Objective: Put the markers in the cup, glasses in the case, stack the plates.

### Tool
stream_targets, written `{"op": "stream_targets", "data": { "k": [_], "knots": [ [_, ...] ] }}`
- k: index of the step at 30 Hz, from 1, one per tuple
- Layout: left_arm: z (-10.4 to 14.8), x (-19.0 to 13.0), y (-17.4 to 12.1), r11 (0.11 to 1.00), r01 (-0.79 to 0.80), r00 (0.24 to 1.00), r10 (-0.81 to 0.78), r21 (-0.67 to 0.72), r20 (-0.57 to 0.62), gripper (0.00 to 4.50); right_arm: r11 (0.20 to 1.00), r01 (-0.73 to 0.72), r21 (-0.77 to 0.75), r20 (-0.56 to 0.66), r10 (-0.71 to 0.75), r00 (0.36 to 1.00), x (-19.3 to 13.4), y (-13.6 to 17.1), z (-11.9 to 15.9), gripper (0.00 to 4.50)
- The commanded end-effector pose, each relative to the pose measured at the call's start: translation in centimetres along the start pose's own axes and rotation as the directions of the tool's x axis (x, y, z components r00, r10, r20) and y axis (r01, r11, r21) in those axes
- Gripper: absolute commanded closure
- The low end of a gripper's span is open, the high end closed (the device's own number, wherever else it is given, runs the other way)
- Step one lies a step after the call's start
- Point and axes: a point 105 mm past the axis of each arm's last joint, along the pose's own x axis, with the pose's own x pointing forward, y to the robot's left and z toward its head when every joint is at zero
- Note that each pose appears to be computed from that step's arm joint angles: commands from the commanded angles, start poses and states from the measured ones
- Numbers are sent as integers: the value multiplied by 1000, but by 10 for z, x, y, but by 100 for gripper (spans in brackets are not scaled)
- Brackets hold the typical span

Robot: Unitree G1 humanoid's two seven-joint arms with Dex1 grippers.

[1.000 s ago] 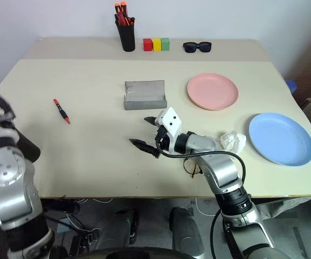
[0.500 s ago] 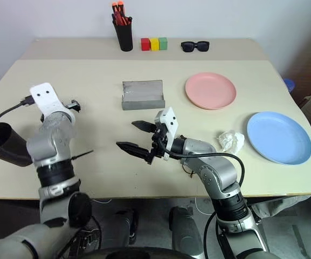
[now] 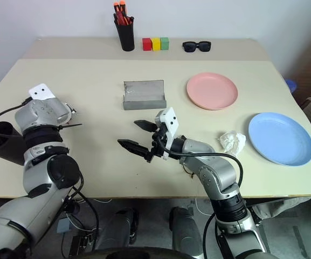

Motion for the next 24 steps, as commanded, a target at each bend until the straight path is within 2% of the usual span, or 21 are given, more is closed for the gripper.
{"op": "stream_targets", "data": {
  "k": [1,2,4,8,10,12,15,19,22,24],
  "knots": [
    [14,-6,-8,999,36,996,-35,-2,86,446,1000,1,-31,41,0,999,-2,2,11,0],
    [25,-12,-11,998,55,981,-58,20,185,446,1000,4,-31,37,-3,999,-3,1,11,0],
    [55,-35,-16,995,80,889,-96,54,448,446,1000,5,-27,29,-4,1000,-3,0,9,0],
    [76,-78,-26,963,223,675,-265,151,689,446,999,-32,10,23,32,999,-2,5,6,0],
    [86,-102,-12,964,190,533,-260,186,805,446,996,-82,32,66,80,995,-2,13,12,0],
    [91,-123,14,978,135,417,-199,156,887,446,989,-143,47,114,137,984,-4,23,20,0],
    [90,-146,53,997,44,315,-71,61,947,446,978,-199,65,133,190,973,-7,30,25,0],
    [75,-160,102,988,-140,274,97,-60,957,446,964,-251,86,133,239,962,-9,36,25,0],
    [58,-163,126,967,-232,294,171,-103,940,446,954,-281,103,127,267,955,-9,38,23,0],
    [45,-160,139,955,-271,335,211,-121,918,446,949,-293,115,126,279,952,-8,39,23,0]
  ]
}}
